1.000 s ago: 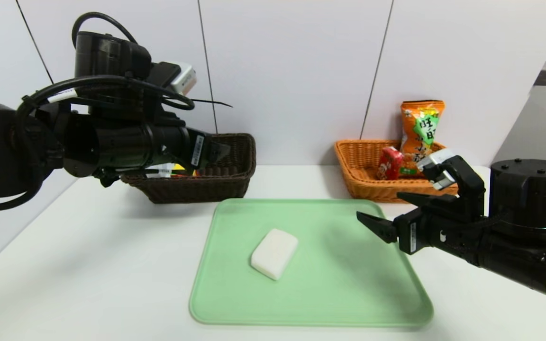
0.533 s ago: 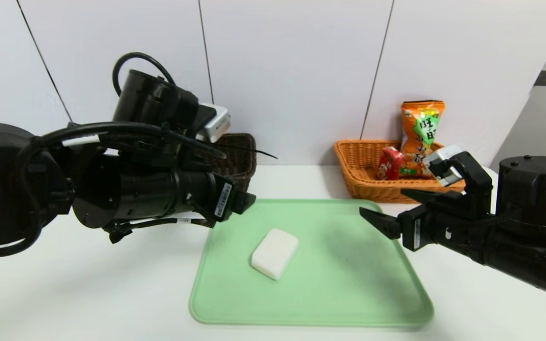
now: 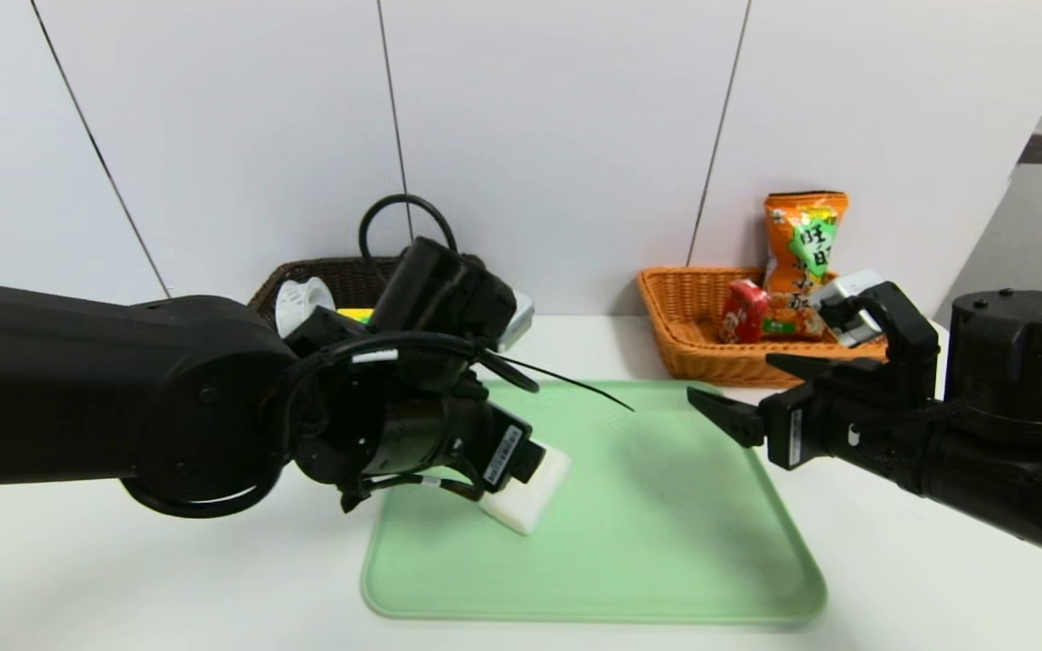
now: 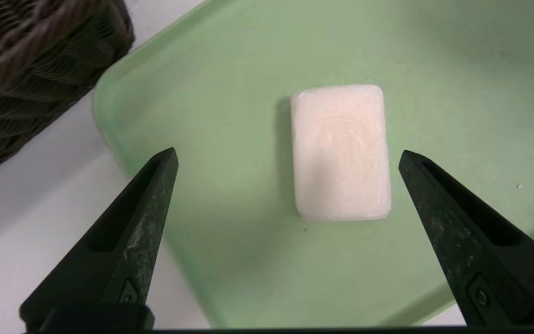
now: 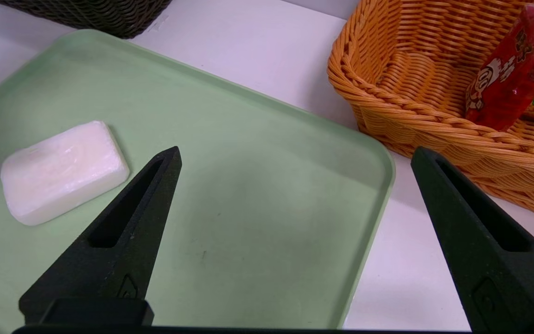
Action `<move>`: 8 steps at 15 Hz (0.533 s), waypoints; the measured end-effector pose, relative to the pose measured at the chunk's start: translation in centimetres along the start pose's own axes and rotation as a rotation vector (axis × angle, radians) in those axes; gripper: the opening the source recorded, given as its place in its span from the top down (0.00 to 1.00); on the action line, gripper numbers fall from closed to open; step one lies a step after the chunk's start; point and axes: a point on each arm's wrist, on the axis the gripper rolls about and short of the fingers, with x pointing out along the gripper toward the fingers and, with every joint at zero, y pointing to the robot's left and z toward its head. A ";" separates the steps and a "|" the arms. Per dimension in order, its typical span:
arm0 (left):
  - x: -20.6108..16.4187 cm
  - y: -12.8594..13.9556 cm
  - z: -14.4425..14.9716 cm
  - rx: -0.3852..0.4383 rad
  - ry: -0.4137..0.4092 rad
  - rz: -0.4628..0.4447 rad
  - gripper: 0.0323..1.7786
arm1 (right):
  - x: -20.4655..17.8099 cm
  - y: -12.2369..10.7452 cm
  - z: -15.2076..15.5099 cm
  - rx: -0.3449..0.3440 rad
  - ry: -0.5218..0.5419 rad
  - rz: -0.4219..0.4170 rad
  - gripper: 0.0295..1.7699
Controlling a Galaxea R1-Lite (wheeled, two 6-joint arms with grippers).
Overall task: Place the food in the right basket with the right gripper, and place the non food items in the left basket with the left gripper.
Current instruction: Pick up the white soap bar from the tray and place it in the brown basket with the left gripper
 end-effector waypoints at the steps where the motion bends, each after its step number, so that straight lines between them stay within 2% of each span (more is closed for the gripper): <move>1: 0.7 -0.4 0.0 0.006 0.011 -0.005 0.05 | 0.1 0.0 0.0 0.001 0.003 0.001 0.03; 8: 4.6 -2.2 -1.2 0.033 0.093 -0.014 0.05 | 0.7 0.0 -0.6 0.006 0.032 0.008 0.03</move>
